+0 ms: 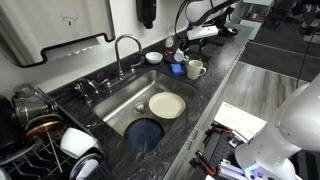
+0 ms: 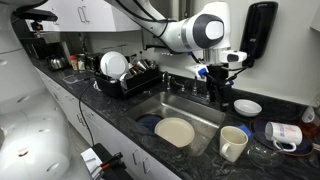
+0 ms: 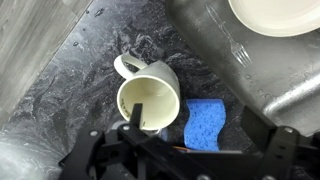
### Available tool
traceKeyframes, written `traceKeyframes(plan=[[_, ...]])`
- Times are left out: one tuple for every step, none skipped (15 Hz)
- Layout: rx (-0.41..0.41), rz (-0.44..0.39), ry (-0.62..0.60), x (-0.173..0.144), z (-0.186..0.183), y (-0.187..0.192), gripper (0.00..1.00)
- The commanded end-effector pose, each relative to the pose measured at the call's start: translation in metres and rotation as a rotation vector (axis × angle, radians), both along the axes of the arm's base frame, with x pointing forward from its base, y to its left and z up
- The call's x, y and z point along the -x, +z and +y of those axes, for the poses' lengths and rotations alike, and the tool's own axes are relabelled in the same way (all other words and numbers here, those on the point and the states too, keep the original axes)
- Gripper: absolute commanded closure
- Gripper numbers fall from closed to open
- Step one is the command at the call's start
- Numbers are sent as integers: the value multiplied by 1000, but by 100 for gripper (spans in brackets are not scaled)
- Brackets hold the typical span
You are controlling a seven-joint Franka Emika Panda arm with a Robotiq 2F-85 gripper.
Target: Move the glass cup to the left of the sink
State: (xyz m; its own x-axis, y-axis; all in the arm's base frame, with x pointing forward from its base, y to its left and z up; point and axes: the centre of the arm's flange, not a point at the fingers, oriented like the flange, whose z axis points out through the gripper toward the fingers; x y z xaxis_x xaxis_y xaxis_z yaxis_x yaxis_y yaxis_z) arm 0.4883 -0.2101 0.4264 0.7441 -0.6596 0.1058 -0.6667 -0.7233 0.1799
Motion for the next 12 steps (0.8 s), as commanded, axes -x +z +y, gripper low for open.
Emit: traceKeyframes(plan=[[-24, -51, -105, -14, -13, -3, 0], [-33, -71, -155, -17, -17, -5, 0], [-37, -92, -204, -21, -21, -8, 0], [-38, -115, -246, -24, -25, -11, 0], [-34, -139, -285, -29, -30, -15, 0], [-30, -155, -315, -33, -36, -20, 0], [-19, -170, -340, -38, -42, -24, 0], [-5, -178, -364, -41, -50, -28, 0], [6, -189, -386, -43, -57, -33, 0], [16, -196, -406, -46, -66, -37, 0], [20, -200, -418, -45, -75, -43, 0], [2, -191, -381, -47, -85, -47, 0]])
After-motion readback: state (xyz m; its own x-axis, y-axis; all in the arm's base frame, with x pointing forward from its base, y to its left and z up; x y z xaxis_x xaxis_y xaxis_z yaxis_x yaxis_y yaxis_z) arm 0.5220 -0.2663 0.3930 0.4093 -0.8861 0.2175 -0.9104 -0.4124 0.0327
